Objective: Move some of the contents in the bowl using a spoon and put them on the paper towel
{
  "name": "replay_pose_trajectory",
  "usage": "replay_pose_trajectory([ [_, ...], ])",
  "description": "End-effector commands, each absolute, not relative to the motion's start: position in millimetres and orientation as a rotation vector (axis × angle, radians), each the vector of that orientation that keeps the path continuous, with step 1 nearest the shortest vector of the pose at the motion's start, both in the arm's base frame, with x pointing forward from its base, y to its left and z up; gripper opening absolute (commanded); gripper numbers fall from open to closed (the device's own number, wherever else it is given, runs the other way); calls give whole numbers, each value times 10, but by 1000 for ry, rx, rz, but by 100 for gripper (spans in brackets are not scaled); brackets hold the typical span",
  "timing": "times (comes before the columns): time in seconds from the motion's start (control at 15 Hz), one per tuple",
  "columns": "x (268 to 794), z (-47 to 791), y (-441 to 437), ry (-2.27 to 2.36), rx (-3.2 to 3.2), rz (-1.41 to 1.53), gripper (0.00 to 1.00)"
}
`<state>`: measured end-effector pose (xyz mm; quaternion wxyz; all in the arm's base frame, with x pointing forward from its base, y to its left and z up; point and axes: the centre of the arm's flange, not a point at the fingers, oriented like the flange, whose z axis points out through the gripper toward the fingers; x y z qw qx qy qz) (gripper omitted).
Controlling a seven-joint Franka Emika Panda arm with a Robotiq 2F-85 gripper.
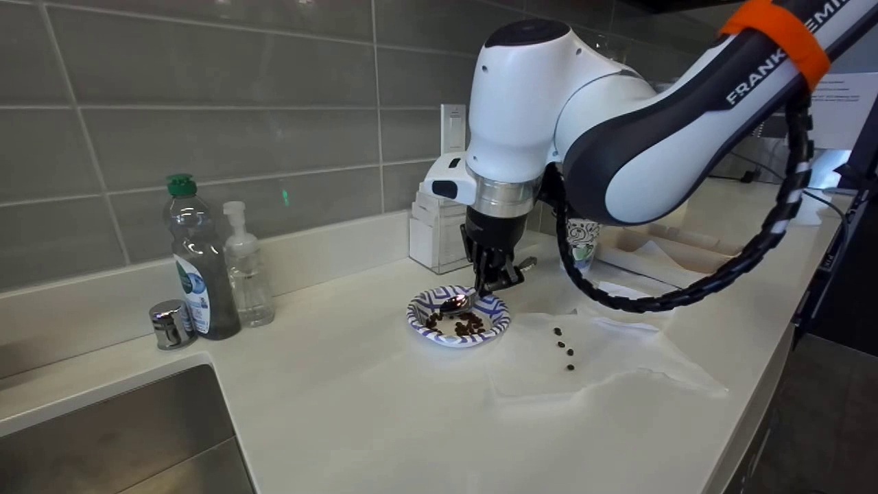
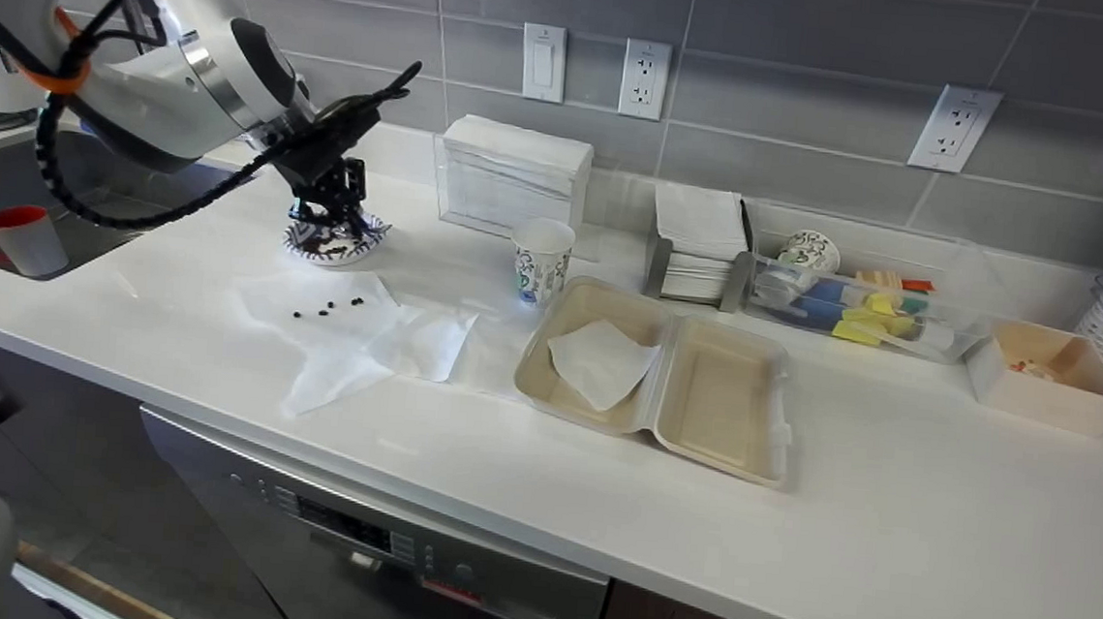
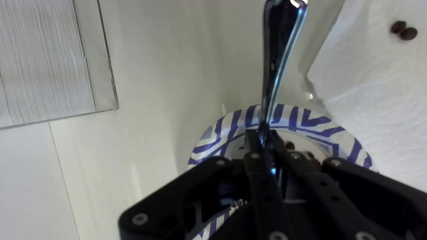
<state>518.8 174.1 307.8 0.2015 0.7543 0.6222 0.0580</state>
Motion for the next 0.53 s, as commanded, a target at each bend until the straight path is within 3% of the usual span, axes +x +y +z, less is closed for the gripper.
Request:
replay_pose_trajectory([
  [0.0, 5283, 2918, 1896, 1764, 2022, 104, 2],
  [0.47, 5242, 2801, 2063, 1837, 1927, 71, 2],
])
